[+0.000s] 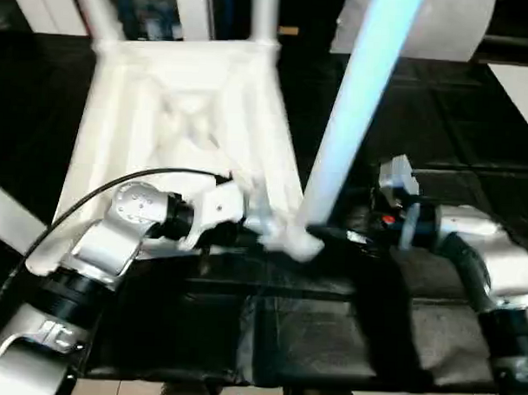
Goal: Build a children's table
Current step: Rotate leg to tighten
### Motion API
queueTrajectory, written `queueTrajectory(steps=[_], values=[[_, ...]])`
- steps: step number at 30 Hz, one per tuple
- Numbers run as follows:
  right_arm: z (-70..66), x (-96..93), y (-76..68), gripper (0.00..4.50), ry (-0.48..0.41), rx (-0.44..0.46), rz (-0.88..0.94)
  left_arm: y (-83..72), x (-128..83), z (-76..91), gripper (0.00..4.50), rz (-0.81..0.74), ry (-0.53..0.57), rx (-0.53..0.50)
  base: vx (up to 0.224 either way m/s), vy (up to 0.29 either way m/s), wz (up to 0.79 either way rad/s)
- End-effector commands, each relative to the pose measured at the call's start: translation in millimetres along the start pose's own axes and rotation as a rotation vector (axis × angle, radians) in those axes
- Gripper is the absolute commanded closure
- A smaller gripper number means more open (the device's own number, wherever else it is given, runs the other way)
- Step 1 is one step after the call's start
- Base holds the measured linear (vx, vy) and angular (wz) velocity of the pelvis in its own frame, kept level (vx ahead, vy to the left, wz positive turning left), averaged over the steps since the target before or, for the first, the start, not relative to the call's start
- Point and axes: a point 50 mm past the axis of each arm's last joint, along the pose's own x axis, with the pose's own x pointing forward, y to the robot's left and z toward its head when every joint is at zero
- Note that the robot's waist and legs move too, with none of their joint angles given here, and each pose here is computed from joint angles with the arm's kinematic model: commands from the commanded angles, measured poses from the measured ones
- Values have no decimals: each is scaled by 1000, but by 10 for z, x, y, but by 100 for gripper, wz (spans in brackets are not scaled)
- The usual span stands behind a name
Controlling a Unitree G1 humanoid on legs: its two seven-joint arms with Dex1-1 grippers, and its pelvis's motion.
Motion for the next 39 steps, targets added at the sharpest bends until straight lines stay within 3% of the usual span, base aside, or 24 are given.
queueTrajectory(steps=[1,13,18,22,23,24,33,37,39], values=[[22,-6,-10,132,5,-4,22,-34,65,122,450,-76,-23,72,0,0,0],[-4,0,-2,235,7,9,74,-19,44,99,450,-70,-18,73,0,0,0],[-17,22,18,242,-5,24,84,-7,34,92,450,-54,-20,63,0,0,0],[-12,113,17,243,-37,33,-8,52,49,104,450,36,-21,25,0,0,0],[-22,202,-21,243,-32,21,-144,90,87,153,450,114,-46,-20,0,0,0],[-22,215,-24,243,-34,24,-160,93,94,161,450,122,-50,-25,0,0,0],[75,749,-4,250,-139,165,-615,243,429,507,450,445,-158,-185,0,0,0],[107,870,29,250,-169,197,-721,248,510,590,450,479,-150,-186,0,0,0],[106,848,37,195,-193,193,-710,241,510,592,450,476,-149,-188,0,0,0]])
